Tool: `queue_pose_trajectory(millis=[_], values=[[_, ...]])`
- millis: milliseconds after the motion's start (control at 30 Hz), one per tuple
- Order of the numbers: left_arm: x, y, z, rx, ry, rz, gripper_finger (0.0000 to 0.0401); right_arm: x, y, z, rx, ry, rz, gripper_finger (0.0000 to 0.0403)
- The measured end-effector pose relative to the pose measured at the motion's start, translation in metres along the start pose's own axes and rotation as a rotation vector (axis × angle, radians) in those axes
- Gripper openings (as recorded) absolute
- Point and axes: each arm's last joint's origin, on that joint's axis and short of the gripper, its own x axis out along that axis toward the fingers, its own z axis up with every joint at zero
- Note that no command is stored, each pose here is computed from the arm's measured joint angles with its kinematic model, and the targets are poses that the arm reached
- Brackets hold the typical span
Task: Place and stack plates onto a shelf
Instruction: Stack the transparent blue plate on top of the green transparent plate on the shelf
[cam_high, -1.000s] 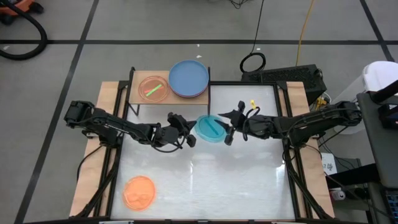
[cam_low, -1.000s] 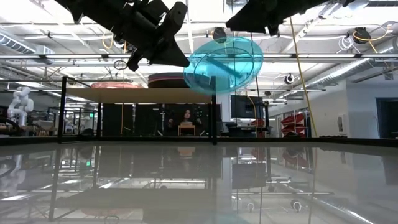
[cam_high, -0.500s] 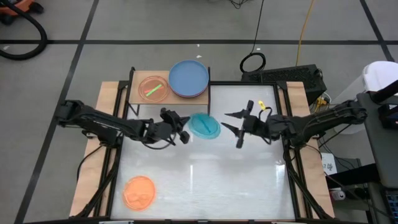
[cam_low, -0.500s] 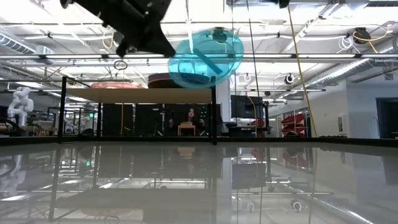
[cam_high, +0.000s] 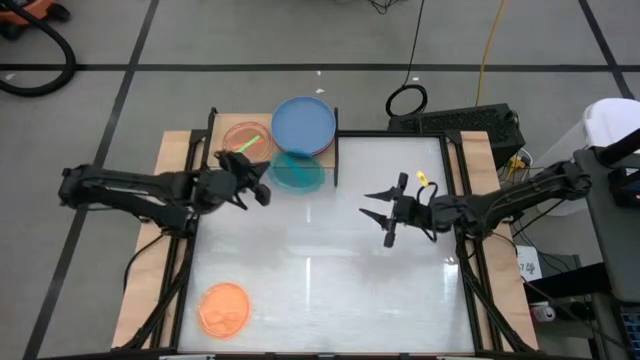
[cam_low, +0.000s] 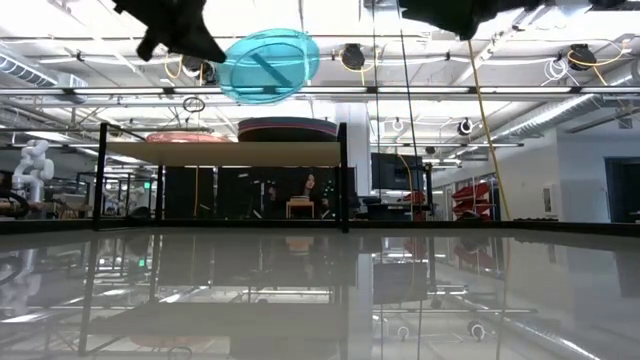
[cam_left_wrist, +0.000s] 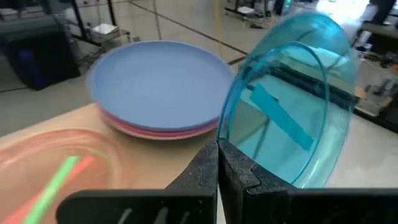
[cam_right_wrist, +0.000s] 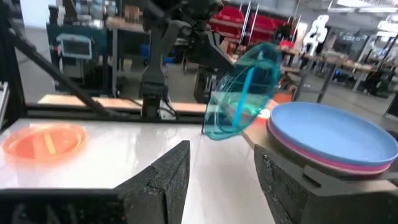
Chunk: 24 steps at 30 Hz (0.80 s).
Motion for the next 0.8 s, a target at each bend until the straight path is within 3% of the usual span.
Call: queue_pose_trajectory(millis=[400, 700, 800], values=[[-0.025, 0.058, 0.019, -0.052, -0.051, 0.154, 0.0000, -0.005, -0.002, -0.015, 0.006, -0.119, -0.018, 0.0160], [-0.029, 0.103, 0.013, -0.098, 0.047, 0.374, 0.0000, -0.005, -0.002, -0.015, 0.009, -0.121, -0.018, 0.0160], [-0.024, 0.113, 0.014, -0.140, 0.074, 0.374, 0.0000, -0.005, -0.002, -0.015, 0.011, -0.121, -0.020, 0.0160]])
